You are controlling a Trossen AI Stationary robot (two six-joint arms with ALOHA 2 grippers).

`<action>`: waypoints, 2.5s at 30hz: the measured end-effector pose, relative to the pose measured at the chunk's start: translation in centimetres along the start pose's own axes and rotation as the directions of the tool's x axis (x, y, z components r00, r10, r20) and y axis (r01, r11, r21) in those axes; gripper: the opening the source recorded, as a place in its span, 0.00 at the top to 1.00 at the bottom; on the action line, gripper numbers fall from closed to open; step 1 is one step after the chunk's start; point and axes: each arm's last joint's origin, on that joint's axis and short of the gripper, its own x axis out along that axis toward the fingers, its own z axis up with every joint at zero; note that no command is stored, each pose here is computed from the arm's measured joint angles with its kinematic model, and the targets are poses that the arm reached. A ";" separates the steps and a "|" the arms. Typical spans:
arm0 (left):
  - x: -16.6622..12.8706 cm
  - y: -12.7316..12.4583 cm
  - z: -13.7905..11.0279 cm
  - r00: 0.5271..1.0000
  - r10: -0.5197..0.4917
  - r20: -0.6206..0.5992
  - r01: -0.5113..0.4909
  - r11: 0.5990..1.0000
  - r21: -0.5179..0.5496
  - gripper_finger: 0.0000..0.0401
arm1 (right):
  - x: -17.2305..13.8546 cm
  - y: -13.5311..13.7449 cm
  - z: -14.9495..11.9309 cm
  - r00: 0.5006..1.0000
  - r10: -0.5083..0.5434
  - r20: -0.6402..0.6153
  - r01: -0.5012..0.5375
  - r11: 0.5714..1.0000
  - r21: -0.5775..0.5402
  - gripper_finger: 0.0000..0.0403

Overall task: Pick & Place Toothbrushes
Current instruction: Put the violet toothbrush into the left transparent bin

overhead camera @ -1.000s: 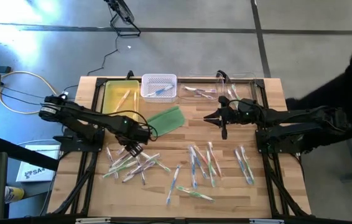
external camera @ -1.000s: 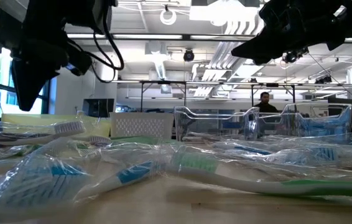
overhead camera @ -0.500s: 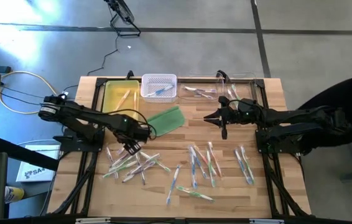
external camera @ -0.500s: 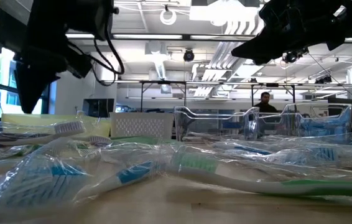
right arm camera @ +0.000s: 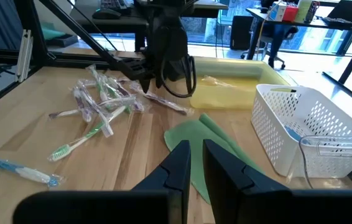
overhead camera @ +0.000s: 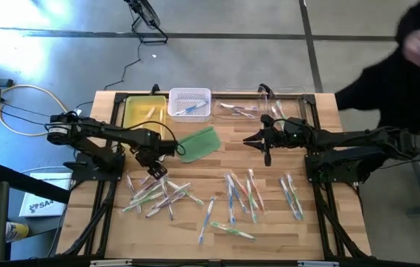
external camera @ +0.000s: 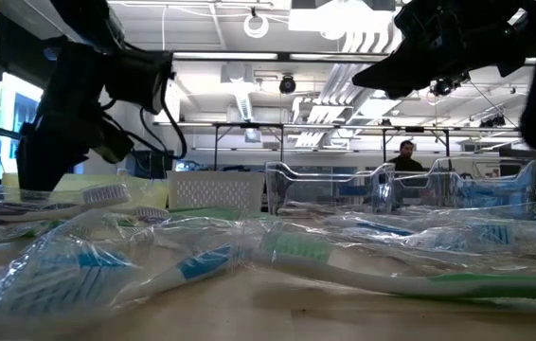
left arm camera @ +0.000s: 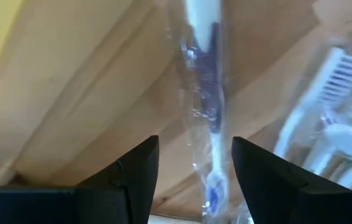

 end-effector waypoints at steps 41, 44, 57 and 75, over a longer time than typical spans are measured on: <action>0.9 -0.2 0.4 0.997 -0.043 0.059 0.048 0.995 -0.086 0.97 | 0.0 0.0 0.0 1.000 0.000 0.001 0.000 1.000 0.000 0.91; -0.4 -0.8 0.9 0.995 -0.062 0.084 0.065 0.997 -0.033 0.97 | 0.0 0.0 0.0 1.000 0.000 0.001 0.000 1.000 0.000 0.91; -7.2 -3.6 3.1 0.950 -0.136 0.280 0.060 0.962 0.265 0.97 | 0.0 0.0 0.0 1.000 0.000 0.001 0.000 1.000 -0.001 0.91; -20.0 -6.4 6.0 0.571 -0.410 0.711 -0.216 0.760 0.612 0.97 | -0.2 -0.2 2.1 0.978 -0.006 0.209 0.001 1.000 0.025 0.91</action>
